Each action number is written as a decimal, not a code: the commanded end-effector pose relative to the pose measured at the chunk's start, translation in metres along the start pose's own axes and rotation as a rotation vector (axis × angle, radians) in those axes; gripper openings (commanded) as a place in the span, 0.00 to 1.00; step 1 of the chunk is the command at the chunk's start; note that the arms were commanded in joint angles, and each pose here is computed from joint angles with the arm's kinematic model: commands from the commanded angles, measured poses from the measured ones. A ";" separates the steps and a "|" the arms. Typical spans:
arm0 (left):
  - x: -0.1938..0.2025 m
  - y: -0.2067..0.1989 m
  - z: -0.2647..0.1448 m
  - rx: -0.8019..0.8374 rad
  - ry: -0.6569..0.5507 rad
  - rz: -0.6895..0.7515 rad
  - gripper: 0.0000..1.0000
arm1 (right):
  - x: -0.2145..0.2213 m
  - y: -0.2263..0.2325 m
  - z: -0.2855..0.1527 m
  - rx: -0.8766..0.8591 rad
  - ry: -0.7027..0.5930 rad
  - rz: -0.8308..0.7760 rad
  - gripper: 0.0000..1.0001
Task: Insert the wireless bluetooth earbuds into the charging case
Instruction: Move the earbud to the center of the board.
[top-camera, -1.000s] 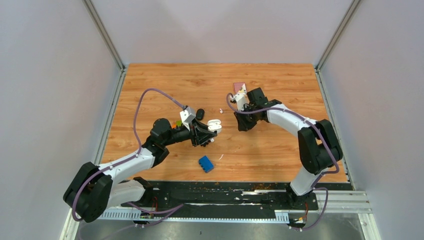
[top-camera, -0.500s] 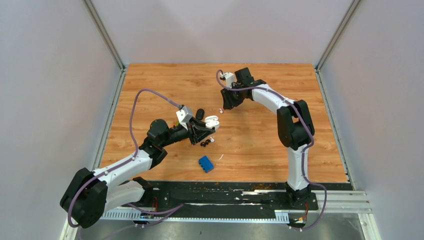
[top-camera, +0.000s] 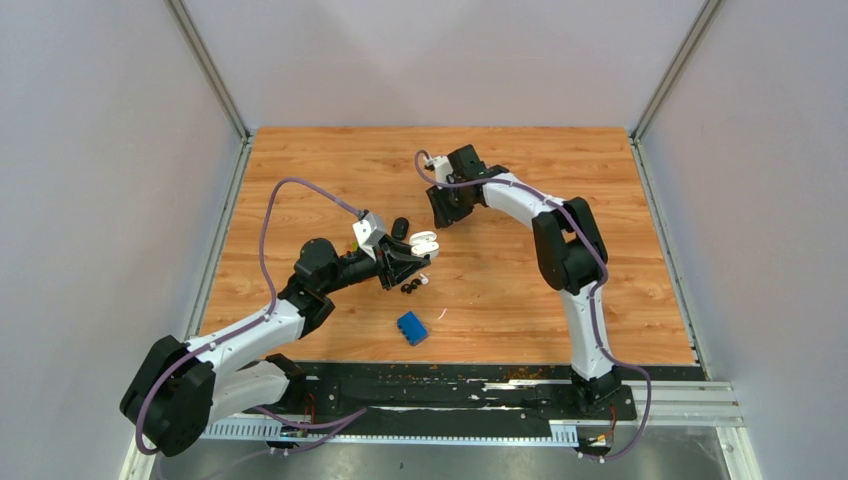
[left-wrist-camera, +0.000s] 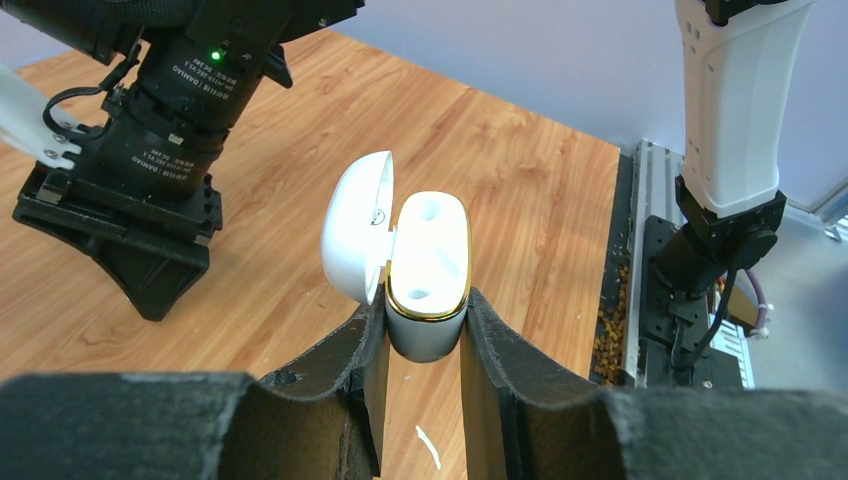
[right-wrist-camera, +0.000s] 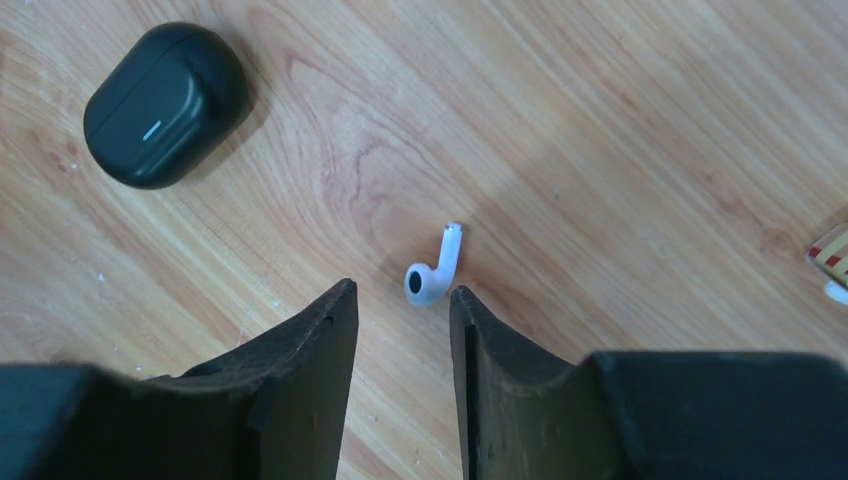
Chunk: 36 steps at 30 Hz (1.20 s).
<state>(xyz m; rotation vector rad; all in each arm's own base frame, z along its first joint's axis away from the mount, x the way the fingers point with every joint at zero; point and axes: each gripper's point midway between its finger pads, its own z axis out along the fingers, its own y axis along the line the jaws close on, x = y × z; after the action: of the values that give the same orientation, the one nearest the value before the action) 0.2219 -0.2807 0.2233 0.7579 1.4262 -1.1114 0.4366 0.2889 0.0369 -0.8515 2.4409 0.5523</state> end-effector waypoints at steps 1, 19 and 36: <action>-0.012 0.001 0.002 0.001 -0.028 0.038 0.01 | -0.022 -0.008 0.001 0.039 -0.051 -0.008 0.37; -0.012 -0.001 0.003 0.013 -0.028 0.032 0.01 | 0.001 -0.013 -0.014 0.027 0.011 -0.325 0.18; -0.018 -0.006 0.004 0.036 -0.044 0.034 0.01 | 0.128 0.045 -0.110 -0.367 0.258 -0.595 0.26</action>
<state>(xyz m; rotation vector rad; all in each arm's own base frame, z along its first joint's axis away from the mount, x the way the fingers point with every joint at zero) 0.2209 -0.2816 0.2211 0.7672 1.4301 -1.1179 0.3191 0.2134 0.0535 -1.7095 2.1534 0.5301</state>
